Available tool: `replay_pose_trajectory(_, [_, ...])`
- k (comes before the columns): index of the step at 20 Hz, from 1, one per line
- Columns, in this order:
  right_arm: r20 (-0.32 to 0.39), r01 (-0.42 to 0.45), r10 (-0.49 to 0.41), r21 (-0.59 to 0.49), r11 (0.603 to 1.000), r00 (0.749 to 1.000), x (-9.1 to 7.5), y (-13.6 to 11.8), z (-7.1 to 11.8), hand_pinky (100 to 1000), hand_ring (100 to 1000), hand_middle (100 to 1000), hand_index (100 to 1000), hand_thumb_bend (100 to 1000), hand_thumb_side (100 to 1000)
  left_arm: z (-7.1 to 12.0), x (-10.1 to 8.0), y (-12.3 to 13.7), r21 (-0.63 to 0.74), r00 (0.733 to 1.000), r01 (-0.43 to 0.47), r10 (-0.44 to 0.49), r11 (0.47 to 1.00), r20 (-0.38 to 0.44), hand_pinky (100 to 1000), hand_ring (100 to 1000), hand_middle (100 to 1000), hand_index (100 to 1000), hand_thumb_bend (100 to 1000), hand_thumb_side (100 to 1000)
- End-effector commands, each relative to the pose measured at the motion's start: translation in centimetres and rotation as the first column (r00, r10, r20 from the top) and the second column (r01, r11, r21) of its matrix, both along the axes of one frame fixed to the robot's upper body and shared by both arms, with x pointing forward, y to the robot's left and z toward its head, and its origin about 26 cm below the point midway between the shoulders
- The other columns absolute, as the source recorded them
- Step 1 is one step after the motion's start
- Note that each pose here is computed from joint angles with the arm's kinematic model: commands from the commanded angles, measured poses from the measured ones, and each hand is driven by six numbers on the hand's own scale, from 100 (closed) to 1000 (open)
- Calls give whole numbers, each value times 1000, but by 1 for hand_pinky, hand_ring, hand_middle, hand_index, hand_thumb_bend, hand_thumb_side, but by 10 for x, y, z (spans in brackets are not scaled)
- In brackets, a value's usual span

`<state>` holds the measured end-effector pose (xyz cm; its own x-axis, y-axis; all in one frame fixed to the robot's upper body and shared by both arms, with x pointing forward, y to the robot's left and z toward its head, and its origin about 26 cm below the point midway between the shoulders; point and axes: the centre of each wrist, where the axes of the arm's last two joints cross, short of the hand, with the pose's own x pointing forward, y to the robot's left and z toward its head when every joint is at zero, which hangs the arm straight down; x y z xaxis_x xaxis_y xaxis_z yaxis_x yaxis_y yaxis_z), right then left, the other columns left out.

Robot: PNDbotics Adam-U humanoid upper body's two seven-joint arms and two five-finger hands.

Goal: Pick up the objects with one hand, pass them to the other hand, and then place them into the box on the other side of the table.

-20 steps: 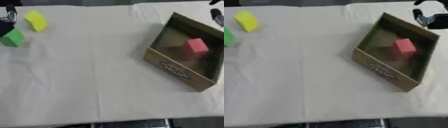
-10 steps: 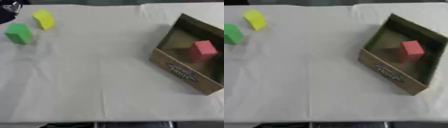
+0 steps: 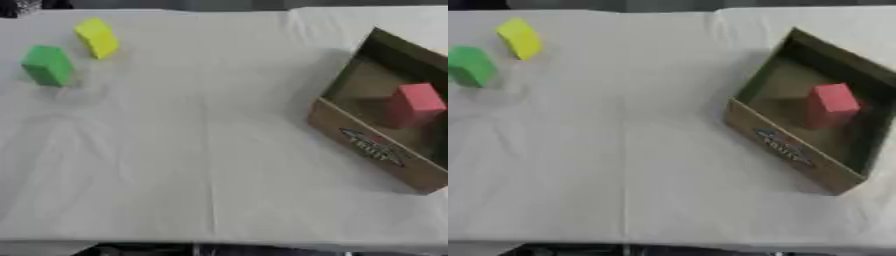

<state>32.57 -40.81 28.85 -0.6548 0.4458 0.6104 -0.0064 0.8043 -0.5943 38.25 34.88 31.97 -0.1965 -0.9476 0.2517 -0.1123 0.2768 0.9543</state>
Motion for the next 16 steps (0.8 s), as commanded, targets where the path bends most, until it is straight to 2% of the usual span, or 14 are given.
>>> replay_pose_trajectory(1, [22, 12, -11, -20, 1000, 1000, -6, -4, 13, 1000, 734, 750, 860, 100, 626, 21, -2, 15, 89, 997, -19, 25, 996, -68, 878, 854, 772, 880, 562, 431])
replay_pose_trajectory(2, [17, 14, -13, -25, 1000, 1000, -6, -4, 12, 1000, 733, 749, 859, 100, 632, 23, 0, 17, 105, 994, -22, 32, 994, -100, 892, 870, 796, 883, 573, 435])
replay_pose_trajectory(5, [8, 18, -18, -37, 999, 1000, -6, -3, 10, 1000, 733, 748, 858, 100, 638, 26, 6, 24, 139, 978, -40, 67, 989, -197, 895, 873, 789, 869, 595, 424])
replay_pose_trajectory(8, [1, 14, -14, -52, 999, 1000, -6, -2, 8, 1000, 732, 748, 856, 100, 647, 29, 14, 31, 186, 957, -88, 136, 978, -258, 921, 892, 789, 874, 616, 440])
replay_pose_trajectory(13, [-15, 15, -16, -65, 998, 1000, -5, 0, 4, 1000, 728, 744, 854, 100, 661, 26, 32, 42, 246, 918, -186, 257, 951, -303, 910, 886, 794, 857, 642, 349])
replay_pose_trajectory(16, [-18, 20, -21, -68, 998, 1000, -5, 0, 3, 1000, 725, 741, 851, 100, 667, 21, 42, 48, 260, 896, -212, 294, 942, -333, 904, 881, 794, 856, 652, 299])
